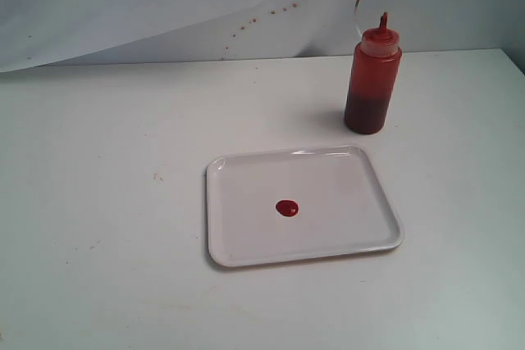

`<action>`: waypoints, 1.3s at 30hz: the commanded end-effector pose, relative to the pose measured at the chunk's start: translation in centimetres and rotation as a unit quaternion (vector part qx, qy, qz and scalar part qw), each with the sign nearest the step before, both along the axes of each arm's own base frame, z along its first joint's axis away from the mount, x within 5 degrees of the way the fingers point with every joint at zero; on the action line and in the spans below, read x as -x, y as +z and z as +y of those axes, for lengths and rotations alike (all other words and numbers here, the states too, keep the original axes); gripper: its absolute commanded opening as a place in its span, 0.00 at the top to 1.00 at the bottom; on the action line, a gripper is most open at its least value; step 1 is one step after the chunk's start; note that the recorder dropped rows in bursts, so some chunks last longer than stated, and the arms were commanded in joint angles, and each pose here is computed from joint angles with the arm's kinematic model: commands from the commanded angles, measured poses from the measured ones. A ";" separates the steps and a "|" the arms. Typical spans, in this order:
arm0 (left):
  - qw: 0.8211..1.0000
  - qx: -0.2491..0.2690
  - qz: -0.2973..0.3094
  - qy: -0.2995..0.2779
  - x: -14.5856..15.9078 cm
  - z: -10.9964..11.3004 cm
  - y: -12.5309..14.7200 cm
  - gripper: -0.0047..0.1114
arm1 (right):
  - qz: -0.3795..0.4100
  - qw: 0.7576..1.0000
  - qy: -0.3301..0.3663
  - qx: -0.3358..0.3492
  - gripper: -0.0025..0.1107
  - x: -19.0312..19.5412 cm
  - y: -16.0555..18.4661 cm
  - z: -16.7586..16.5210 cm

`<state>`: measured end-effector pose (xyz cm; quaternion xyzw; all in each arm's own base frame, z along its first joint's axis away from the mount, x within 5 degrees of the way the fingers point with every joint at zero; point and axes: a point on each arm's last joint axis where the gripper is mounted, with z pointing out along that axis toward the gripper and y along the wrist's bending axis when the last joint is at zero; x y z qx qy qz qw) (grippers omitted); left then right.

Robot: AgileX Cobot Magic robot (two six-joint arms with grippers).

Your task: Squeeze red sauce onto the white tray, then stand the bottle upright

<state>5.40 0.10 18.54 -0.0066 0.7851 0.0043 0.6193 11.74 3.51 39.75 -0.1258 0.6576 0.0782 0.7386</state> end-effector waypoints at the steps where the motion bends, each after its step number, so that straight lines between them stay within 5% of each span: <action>1: 1.000 0.001 0.000 0.002 0.0 0.0 -0.1 0.96 | -0.001 1.000 0.000 -0.002 0.98 0.0 -0.1 0.0; 16: 1.000 0.001 0.000 0.002 0.0 0.0 -0.1 0.96 | -0.027 1.000 -0.015 0.004 0.98 1.2 0.4 -0.6; 22: 1.000 0.001 0.000 0.002 0.0 0.0 -0.1 0.96 | -0.123 0.989 -0.082 -0.016 0.98 6.6 2.0 -2.8; 28: 1.000 0.001 0.000 0.002 0.0 0.0 -0.1 0.96 | -0.204 0.964 -0.164 0.034 0.98 12.7 1.9 -3.4; 33: 1.000 0.001 0.000 0.002 0.0 0.0 -0.1 0.96 | -0.180 0.966 -0.173 0.060 0.98 14.3 0.7 -3.5; 39: 1.000 0.001 0.000 0.002 0.0 0.0 -0.1 0.96 | -0.110 0.979 -0.164 0.050 0.98 11.8 -3.9 -3.5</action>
